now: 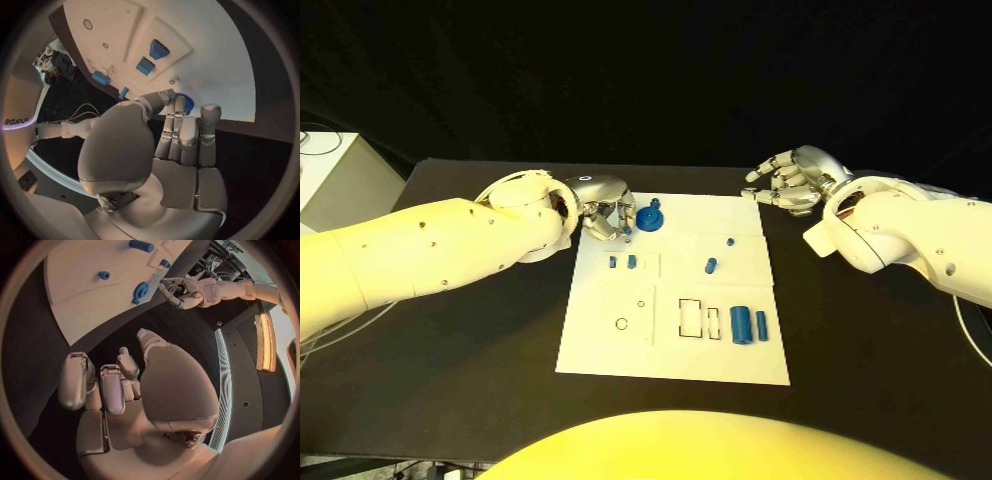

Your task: Assemble the parts on the task board

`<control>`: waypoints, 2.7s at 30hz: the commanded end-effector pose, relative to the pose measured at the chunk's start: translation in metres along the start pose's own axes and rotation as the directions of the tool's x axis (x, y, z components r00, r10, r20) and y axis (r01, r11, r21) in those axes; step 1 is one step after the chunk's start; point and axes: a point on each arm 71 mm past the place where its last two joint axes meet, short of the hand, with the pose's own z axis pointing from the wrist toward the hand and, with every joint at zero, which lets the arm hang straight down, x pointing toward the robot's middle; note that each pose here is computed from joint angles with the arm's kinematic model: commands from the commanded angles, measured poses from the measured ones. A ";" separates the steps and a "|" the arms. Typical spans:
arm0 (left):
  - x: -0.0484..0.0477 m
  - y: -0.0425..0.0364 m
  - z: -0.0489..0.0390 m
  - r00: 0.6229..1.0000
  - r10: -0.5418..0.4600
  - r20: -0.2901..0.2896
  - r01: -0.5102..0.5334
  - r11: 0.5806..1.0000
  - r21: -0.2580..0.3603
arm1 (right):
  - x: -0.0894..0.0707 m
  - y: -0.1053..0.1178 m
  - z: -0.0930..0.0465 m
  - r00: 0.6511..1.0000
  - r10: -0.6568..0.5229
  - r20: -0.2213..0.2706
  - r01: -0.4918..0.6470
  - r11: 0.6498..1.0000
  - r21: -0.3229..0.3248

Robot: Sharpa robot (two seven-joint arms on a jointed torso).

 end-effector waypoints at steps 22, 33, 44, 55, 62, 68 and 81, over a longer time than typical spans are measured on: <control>0.0082 -0.0022 -0.0007 0.998 0.002 -0.057 -0.002 1.000 0.004 | 0.001 0.001 -0.001 1.000 -0.003 -0.013 0.002 1.000 -0.011; 0.0112 -0.0016 -0.0001 0.997 -0.007 -0.077 0.007 1.000 0.003 | 0.001 0.001 -0.001 1.000 -0.002 -0.014 0.002 1.000 -0.011; 0.0186 -0.0015 0.0005 0.996 -0.021 -0.087 0.021 1.000 0.006 | 0.001 0.000 -0.001 1.000 -0.002 -0.013 0.002 1.000 -0.010; 0.0192 -0.0002 0.0011 0.996 -0.018 -0.083 0.018 1.000 0.000 | 0.001 0.000 -0.001 1.000 -0.002 -0.012 0.002 1.000 -0.009; 0.0180 0.0016 0.0012 0.998 -0.016 -0.066 0.016 1.000 -0.011 | 0.000 0.000 -0.001 1.000 -0.002 -0.012 0.002 1.000 -0.009; 0.0170 0.0019 0.0011 0.999 -0.011 -0.053 0.010 1.000 -0.015 | 0.000 0.000 -0.001 1.000 -0.002 -0.013 0.002 1.000 -0.008; 0.0179 0.0015 0.0015 0.998 -0.010 -0.067 0.009 1.000 -0.018 | 0.001 0.000 -0.001 1.000 -0.003 -0.015 0.003 1.000 -0.008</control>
